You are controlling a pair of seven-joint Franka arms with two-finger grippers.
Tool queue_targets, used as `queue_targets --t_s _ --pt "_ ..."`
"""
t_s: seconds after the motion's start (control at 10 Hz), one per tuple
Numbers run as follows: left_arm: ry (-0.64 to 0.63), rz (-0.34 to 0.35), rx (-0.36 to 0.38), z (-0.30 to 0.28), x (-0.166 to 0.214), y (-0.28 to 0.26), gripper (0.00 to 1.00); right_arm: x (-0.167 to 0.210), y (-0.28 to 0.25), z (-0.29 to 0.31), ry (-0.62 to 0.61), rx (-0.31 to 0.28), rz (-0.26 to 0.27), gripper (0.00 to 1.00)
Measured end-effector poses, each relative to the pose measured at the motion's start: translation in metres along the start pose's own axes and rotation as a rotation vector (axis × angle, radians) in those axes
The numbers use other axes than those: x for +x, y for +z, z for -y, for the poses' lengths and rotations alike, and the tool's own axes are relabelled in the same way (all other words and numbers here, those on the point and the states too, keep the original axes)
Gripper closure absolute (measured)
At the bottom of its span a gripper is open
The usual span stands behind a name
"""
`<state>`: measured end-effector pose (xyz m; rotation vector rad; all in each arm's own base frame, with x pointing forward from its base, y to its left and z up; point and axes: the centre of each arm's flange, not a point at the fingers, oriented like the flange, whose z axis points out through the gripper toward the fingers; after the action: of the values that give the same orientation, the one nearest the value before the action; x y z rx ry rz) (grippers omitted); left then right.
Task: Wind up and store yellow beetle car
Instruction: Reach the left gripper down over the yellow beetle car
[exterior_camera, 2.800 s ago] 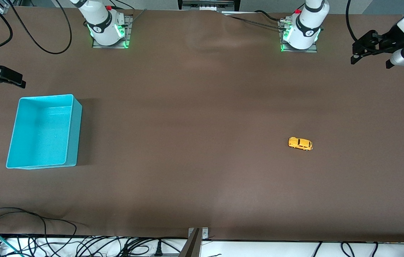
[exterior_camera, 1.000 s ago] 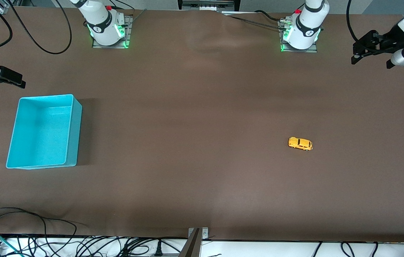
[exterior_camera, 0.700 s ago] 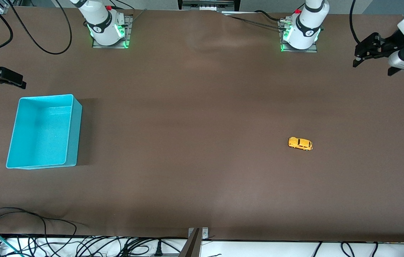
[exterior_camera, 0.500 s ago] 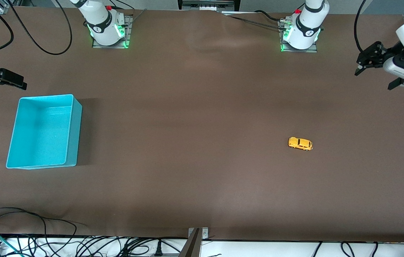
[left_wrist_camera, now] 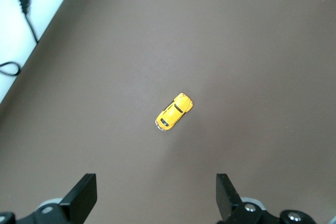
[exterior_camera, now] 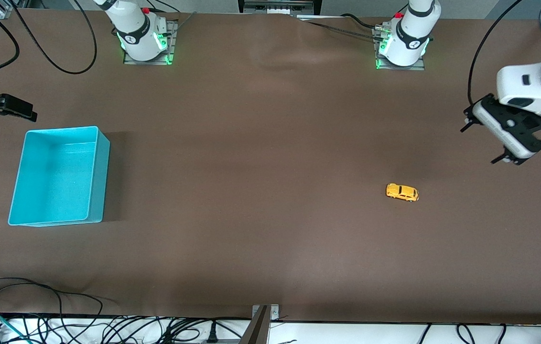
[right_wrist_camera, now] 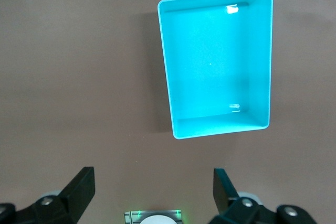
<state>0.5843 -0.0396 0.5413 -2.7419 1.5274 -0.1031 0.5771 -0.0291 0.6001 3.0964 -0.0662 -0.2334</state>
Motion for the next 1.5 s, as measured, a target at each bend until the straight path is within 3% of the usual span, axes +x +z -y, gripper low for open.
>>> queue_targets --t_s 0.3,0.6,1.0,1.5 --pt "0.197 0.003 -0.013 0.002 -0.001 0.091 0.0 0.0 0.0 0.002 -0.004 0.0 0.0 0.0" --pt "0.267 0.043 -0.111 0.004 -0.002 0.173 0.0 0.001 -0.001 0.007 -0.012 -0.001 -0.006 0.0" --pt "0.426 0.029 -0.142 0.011 0.004 0.273 0.0 0.003 0.001 0.008 -0.013 -0.001 -0.009 0.0" --pt "0.524 0.006 -0.125 0.008 0.01 0.326 0.0 0.009 0.007 0.006 -0.011 0.0 -0.009 0.0"
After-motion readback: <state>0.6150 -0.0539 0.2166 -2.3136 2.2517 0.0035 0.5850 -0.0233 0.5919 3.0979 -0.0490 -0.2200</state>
